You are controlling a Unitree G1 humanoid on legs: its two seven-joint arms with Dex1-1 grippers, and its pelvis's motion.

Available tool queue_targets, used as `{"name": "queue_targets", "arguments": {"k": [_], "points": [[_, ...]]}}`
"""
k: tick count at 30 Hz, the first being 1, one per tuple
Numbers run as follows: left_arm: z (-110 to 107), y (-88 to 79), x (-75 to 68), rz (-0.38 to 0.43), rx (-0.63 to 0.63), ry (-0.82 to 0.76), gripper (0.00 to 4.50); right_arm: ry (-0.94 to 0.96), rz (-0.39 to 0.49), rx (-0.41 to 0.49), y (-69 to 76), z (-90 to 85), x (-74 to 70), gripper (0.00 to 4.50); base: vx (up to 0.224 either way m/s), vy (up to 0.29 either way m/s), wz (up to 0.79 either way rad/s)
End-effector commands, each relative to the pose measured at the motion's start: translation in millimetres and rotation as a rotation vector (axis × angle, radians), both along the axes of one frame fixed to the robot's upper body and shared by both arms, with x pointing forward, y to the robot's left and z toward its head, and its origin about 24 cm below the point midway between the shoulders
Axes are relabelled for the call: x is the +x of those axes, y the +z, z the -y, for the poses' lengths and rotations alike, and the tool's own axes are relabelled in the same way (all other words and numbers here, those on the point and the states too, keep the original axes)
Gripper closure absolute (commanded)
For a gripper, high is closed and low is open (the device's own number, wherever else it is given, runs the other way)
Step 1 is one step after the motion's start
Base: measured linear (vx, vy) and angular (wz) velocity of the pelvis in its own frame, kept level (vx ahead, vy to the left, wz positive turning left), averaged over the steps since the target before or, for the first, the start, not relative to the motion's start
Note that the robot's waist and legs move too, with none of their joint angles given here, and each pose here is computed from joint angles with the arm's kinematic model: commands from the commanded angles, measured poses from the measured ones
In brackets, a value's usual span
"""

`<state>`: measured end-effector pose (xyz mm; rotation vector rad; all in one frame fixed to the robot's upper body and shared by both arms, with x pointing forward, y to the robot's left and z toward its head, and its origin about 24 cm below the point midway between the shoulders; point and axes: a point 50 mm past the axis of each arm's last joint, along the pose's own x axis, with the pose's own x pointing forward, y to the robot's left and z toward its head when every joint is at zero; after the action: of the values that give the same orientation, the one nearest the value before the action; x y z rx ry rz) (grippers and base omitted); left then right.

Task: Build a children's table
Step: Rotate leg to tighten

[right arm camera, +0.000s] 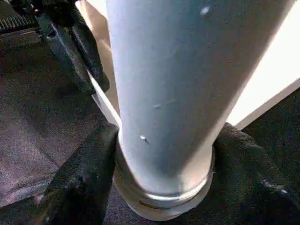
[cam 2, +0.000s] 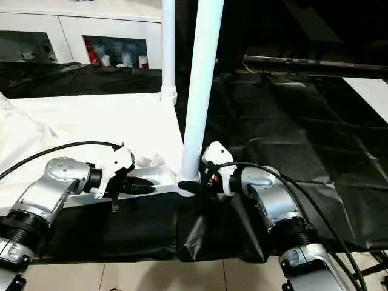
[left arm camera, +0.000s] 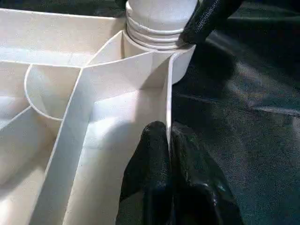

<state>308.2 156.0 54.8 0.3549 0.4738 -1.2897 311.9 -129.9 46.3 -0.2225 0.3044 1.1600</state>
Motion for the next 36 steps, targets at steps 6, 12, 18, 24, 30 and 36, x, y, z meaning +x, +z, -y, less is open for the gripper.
{"name": "queue_targets", "arguments": {"k": [6, 12, 18, 24, 30, 36], "points": [[8.6, -10.5, -1.8, -0.027, -0.026, 0.019, 4.5, -0.154, -0.016, 0.047, -10.3, -0.9, 4.2, 1.81, 0.0, 0.0, 0.0], [30.0, -17.4, 17.7, 0.04, -0.029, 0.205, 4.5, -0.576, -0.036, 0.112, -31.6, -3.9, 13.0, 1.84, 0.0, 0.0, 0.0], [59.2, -17.4, 30.4, 0.099, -0.021, 0.293, 4.5, -0.79, -0.031, 0.091, -39.2, -24.4, 18.5, 1.84, 0.0, 0.0, 0.0], [70.8, -17.4, 31.9, 0.12, -0.021, 0.29, 4.5, -0.764, 0.003, 0.11, -33.6, -40.5, 22.0, 1.14, 0.0, 0.0, 0.0], [57.2, -17.6, 30.7, 0.12, -0.028, 0.265, 4.5, -0.678, 0.048, 0.177, -18.7, -37.8, 27.7, 0.48, 0.0, 0.0, 0.0], [36.5, -14.2, 26.2, 0.117, -0.045, 0.208, 4.5, -0.532, 0.052, 0.142, -6.8, -7.8, 27.3, 0.48, 0.0, 0.0, 0.0]]}}
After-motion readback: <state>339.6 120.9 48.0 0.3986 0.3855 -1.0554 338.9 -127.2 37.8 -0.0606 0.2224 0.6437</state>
